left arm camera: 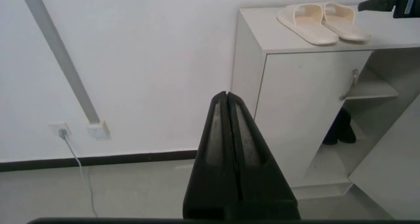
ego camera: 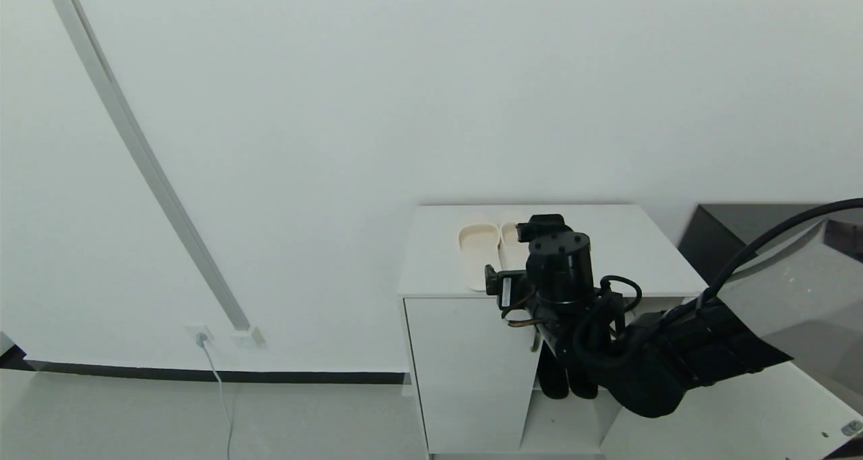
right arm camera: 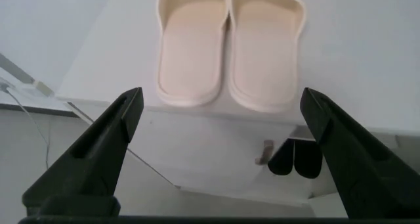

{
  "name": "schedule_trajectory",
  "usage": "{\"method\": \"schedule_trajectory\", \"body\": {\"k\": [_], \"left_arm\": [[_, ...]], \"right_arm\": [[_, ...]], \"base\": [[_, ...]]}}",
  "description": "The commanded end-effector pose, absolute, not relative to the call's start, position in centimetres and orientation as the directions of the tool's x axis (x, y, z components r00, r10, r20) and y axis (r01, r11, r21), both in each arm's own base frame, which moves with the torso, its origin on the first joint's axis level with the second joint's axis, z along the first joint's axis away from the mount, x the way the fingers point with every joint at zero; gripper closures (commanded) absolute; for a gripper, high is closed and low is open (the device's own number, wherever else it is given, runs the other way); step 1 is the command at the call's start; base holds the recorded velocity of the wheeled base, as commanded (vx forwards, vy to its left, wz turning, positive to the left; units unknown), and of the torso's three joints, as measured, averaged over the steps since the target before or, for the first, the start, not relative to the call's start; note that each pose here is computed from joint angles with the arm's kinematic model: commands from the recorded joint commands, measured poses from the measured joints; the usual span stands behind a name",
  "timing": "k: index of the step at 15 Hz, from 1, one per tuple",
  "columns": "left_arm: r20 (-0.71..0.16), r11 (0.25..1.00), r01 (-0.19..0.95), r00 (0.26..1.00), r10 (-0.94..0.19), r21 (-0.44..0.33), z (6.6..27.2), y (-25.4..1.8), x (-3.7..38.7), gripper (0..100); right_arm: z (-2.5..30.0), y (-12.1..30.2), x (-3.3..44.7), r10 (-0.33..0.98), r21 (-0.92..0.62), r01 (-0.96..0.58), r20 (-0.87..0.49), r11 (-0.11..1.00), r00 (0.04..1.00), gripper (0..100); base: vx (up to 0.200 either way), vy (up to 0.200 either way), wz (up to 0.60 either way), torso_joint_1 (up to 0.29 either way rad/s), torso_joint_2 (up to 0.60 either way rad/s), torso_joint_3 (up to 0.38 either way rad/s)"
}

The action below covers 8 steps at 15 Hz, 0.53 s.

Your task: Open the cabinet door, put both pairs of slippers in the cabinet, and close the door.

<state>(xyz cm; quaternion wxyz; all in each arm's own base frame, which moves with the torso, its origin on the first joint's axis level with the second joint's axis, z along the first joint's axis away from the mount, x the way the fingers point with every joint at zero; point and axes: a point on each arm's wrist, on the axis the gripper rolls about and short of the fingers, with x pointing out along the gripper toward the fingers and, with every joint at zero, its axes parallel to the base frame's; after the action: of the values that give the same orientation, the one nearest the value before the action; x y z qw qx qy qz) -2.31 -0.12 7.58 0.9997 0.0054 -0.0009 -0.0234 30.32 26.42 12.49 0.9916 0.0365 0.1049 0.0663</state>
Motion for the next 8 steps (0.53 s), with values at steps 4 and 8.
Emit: {"method": "schedule_trajectory", "body": {"k": [4, 8], "left_arm": [[0.000, 0.999, 0.046, 0.999, -0.046, 0.011, 7.6, -0.1, -2.3, 100], [0.000, 0.999, 0.046, 0.999, -0.046, 0.008, 7.6, -0.1, -2.3, 100]], "right_arm": [[9.9, 26.7, 30.5, 0.139, 0.059, -0.128, -0.242, 0.990, 0.960, 0], [7.1, 27.0, 32.5, 0.131, 0.051, -0.122, -0.243, 0.991, 0.961, 0]], "base": [[0.200, 0.000, 0.00, 0.010, 0.00, -0.001], [0.050, 0.000, 0.00, 0.001, 0.00, 0.001]]}}
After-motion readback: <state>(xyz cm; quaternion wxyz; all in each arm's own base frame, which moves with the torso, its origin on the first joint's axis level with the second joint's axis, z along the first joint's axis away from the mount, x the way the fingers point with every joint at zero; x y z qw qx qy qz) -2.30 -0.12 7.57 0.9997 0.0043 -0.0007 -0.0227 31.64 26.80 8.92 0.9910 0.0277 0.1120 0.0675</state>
